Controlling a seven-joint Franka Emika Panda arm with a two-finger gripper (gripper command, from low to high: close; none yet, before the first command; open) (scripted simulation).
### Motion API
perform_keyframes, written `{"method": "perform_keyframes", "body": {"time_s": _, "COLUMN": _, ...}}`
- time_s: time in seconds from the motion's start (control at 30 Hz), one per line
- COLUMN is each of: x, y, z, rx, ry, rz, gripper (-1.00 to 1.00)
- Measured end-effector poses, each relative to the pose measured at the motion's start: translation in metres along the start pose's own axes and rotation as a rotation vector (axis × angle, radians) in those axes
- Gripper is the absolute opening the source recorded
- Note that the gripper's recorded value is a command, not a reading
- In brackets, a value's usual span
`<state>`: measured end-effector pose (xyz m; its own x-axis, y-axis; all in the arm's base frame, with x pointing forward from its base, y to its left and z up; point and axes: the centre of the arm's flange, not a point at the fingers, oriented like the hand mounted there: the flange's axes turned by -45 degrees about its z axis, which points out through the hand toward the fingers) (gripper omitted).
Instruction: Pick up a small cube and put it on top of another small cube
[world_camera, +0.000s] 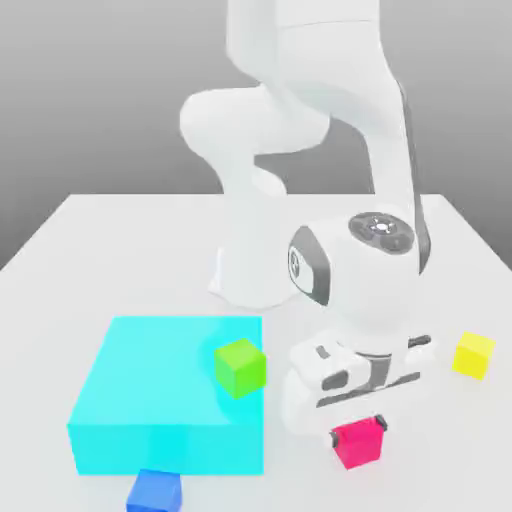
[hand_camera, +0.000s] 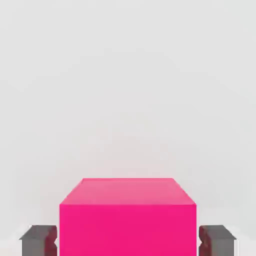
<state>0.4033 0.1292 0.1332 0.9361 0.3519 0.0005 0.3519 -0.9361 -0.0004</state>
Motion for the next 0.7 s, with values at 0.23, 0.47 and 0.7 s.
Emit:
{"method": "perform_keyframes", "body": {"time_s": 0.23, "x": 0.001, "y": 0.000, "z": -0.035, "rx": 0.000, "ry": 0.000, "rz": 0.000, "gripper": -1.00}}
{"method": "perform_keyframes", "body": {"time_s": 0.47, "x": -0.004, "y": -0.066, "z": -0.072, "rx": -0.002, "ry": -0.001, "rz": -0.344, "gripper": -1.00}}
{"method": "perform_keyframes", "body": {"time_s": 0.7, "x": -0.031, "y": -0.173, "z": -0.090, "rx": -0.002, "ry": -0.002, "rz": -0.888, "gripper": -1.00}}
